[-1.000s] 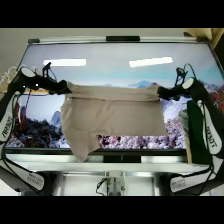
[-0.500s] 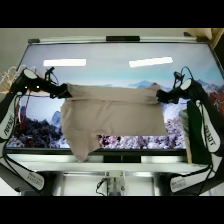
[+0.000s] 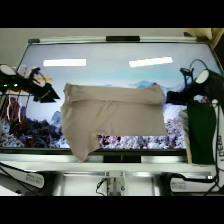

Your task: Fold the shirts.

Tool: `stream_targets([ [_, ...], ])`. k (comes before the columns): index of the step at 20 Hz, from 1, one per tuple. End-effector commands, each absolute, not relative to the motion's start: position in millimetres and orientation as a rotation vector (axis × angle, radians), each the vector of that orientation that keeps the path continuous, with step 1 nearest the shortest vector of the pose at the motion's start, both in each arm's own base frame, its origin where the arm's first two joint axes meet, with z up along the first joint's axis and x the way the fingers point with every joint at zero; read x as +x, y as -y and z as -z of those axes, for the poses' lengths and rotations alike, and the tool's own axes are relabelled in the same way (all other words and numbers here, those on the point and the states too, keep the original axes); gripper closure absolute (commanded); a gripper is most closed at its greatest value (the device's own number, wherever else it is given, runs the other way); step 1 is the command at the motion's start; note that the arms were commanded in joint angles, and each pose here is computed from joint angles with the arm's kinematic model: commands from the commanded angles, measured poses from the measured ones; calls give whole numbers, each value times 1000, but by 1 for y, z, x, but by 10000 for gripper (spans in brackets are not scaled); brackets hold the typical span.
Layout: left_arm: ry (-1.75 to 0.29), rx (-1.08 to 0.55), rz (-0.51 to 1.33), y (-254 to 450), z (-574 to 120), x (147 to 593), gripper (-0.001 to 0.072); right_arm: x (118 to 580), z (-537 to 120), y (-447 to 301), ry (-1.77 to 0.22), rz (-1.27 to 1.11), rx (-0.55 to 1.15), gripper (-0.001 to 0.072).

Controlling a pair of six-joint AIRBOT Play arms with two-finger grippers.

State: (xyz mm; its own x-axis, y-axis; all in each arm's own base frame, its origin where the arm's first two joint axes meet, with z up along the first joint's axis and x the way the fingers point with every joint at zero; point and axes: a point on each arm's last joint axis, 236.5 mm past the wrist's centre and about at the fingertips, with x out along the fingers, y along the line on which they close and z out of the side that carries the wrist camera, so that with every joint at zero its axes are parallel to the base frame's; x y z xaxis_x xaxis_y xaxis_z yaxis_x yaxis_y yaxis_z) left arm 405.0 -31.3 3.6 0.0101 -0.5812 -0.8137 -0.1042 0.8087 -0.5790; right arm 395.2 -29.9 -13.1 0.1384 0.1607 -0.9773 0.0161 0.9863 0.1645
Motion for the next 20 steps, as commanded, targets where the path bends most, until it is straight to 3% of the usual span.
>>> stream_targets([
  [1,-1573,-602,384,25,0,335,330,332,-7,59,-1541,-50,155,231],
  [5,-1589,-615,346,52,68,243,330,301,-1,48,-1551,-56,251,231],
  [8,-1606,-615,355,64,95,205,329,299,0,36,-1550,-66,304,230],
  [9,-1611,-623,352,66,101,200,329,302,0,36,-1541,-61,312,230],
  [11,-1604,-642,337,70,110,197,329,304,0,37,-1531,-54,314,83],
  [18,-1505,-697,330,99,113,221,333,289,29,30,-1576,-54,348,84],
  [19,-1508,-700,318,103,114,222,393,283,38,23,-1588,-67,373,84],
  [20,-1513,-693,321,105,114,221,610,280,46,17,-1591,-80,398,84],
])
